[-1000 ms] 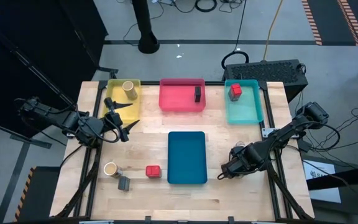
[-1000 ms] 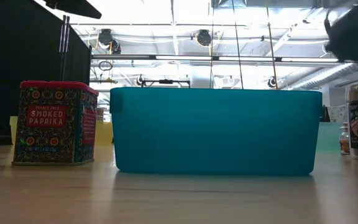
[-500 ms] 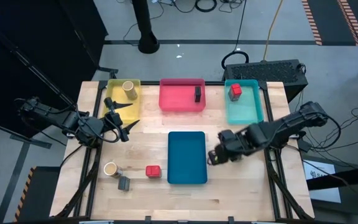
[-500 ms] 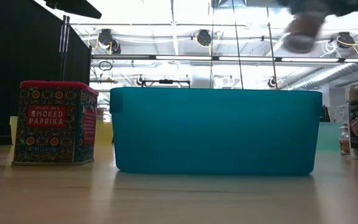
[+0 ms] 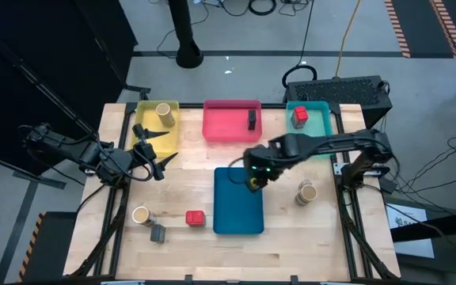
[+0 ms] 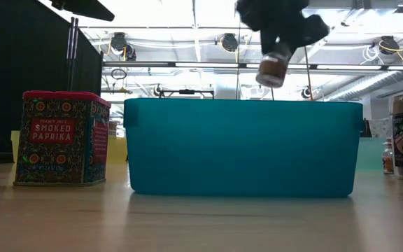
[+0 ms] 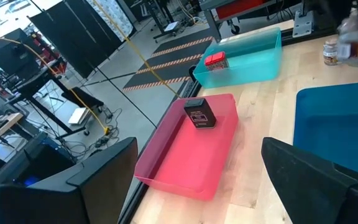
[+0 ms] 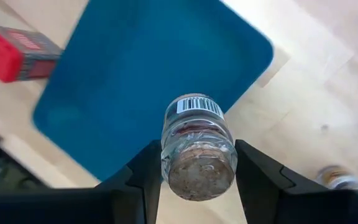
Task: Sort spices by type
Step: Put the bottom brown seasoning bottle into the blue bin
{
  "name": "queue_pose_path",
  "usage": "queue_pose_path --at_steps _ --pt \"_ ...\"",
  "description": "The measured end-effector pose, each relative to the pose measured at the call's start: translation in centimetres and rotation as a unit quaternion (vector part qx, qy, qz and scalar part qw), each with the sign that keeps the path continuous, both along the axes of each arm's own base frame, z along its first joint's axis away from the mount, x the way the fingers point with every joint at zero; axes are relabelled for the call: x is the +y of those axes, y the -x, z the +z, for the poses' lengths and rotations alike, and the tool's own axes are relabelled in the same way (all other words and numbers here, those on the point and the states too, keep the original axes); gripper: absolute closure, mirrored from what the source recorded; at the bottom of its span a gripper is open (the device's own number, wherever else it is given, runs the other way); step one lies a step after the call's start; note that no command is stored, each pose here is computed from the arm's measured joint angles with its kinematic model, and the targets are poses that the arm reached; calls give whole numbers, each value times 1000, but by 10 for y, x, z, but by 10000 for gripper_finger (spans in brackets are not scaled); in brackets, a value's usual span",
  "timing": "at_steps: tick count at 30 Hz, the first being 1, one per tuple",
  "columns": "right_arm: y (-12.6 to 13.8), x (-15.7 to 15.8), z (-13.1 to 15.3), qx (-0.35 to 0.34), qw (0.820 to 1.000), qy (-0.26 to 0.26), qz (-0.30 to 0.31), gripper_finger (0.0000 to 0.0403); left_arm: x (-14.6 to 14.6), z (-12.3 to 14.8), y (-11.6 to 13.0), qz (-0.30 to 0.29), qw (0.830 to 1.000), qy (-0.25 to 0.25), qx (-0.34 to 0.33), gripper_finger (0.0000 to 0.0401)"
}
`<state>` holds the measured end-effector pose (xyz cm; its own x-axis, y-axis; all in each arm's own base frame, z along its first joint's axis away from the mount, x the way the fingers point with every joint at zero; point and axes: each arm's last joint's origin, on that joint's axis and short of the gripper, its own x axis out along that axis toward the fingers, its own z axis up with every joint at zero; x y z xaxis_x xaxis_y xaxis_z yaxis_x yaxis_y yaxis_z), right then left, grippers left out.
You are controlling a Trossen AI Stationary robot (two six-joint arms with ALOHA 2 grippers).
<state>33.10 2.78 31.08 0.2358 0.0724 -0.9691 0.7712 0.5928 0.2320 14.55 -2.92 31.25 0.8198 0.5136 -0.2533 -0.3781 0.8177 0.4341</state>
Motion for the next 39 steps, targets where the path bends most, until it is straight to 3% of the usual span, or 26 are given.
queue_pose_path --at_steps 12,28,39 --pt "-52 -20 -34 92 989 25 110 260 0 0 0 0 1000 0 1 51" --pt "-79 -25 -90 136 975 26 173 260 0 -1 0 1 1000 4 0 51" --pt "-86 -24 -96 111 975 33 190 244 0 -1 0 2 1000 5 0 51"
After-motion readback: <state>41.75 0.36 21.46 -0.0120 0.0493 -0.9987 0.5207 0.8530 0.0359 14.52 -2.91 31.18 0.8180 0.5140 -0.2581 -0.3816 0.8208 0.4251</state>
